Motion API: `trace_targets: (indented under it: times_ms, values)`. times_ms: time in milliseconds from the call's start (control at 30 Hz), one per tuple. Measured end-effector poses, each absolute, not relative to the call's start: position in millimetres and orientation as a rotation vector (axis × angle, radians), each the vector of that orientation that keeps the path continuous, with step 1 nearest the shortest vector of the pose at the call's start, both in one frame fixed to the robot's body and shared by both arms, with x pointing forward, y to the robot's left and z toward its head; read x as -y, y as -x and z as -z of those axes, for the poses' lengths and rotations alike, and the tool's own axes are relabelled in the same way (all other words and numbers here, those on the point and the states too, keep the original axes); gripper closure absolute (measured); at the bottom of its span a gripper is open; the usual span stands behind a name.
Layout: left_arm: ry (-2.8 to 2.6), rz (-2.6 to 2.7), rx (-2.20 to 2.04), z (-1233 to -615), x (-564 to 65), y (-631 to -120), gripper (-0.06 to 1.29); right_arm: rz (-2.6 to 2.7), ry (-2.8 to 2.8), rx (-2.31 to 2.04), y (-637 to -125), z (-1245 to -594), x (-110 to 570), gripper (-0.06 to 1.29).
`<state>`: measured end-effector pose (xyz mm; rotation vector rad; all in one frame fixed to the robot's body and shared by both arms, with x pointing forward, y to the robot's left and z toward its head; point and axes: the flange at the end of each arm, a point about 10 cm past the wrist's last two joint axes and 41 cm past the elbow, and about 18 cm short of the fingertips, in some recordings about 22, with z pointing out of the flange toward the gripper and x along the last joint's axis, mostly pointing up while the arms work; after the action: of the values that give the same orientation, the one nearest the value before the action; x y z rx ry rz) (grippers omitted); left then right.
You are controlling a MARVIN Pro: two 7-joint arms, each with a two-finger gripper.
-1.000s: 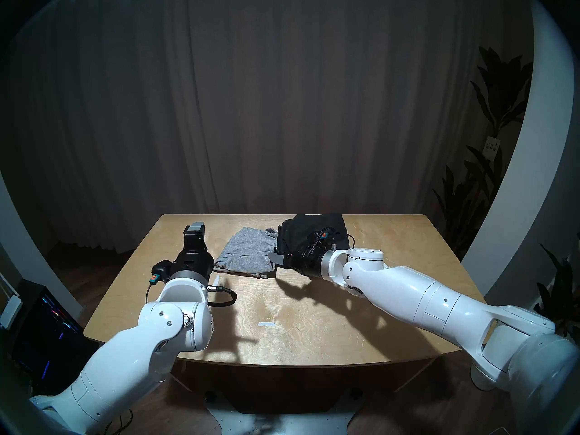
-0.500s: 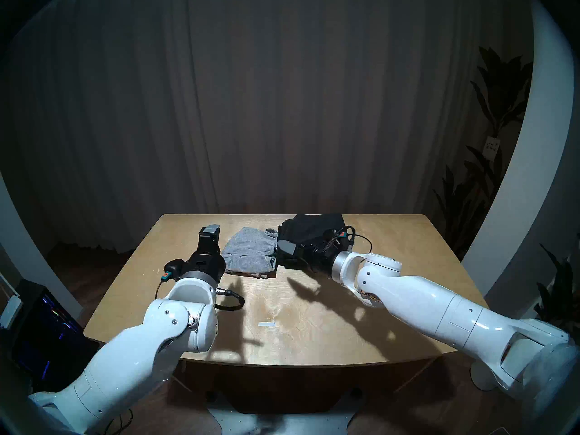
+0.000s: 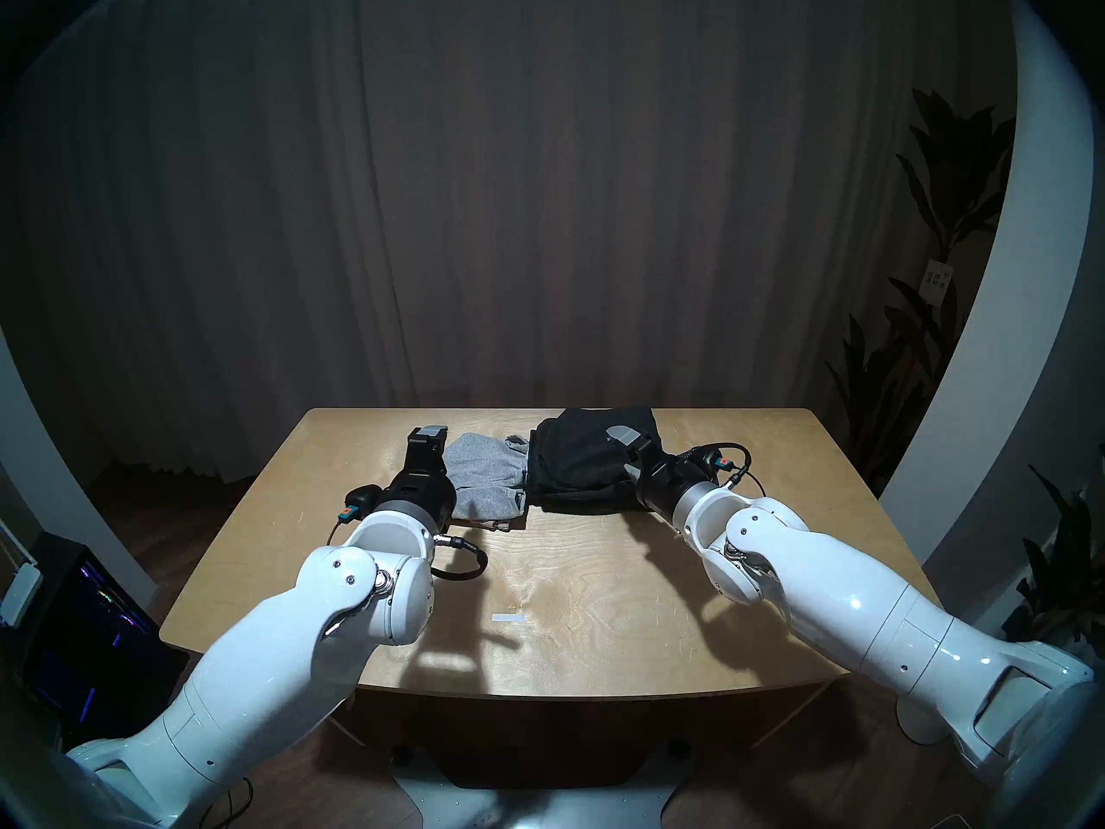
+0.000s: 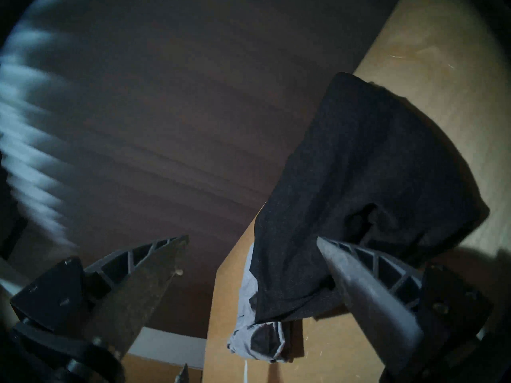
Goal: Fold pants twice and stack them
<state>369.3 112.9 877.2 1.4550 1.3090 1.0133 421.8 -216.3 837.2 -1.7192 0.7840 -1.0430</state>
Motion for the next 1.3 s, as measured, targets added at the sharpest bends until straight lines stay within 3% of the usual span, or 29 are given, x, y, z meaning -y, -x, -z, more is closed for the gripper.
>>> trace_targets:
  times_ms: [400, 700, 1300]
  values:
    - [-1.478, -0.847, -1.289, -874.2, -80.9, -365.7, 0.03, 0.909, 1.487, -1.228, -398.3, -844.8, 226.0, 0.02]
    - [-1.569, -0.755, -1.298, -838.8, -75.2, -386.0, 0.03, 0.849, 1.363, -1.501, -377.1, -842.9, 233.1, 0.03]
    - [-1.640, -0.659, -1.193, -823.5, -31.0, -413.0, 0.03, 0.948, 1.385, -1.566, -376.7, -824.1, 221.7, 0.03]
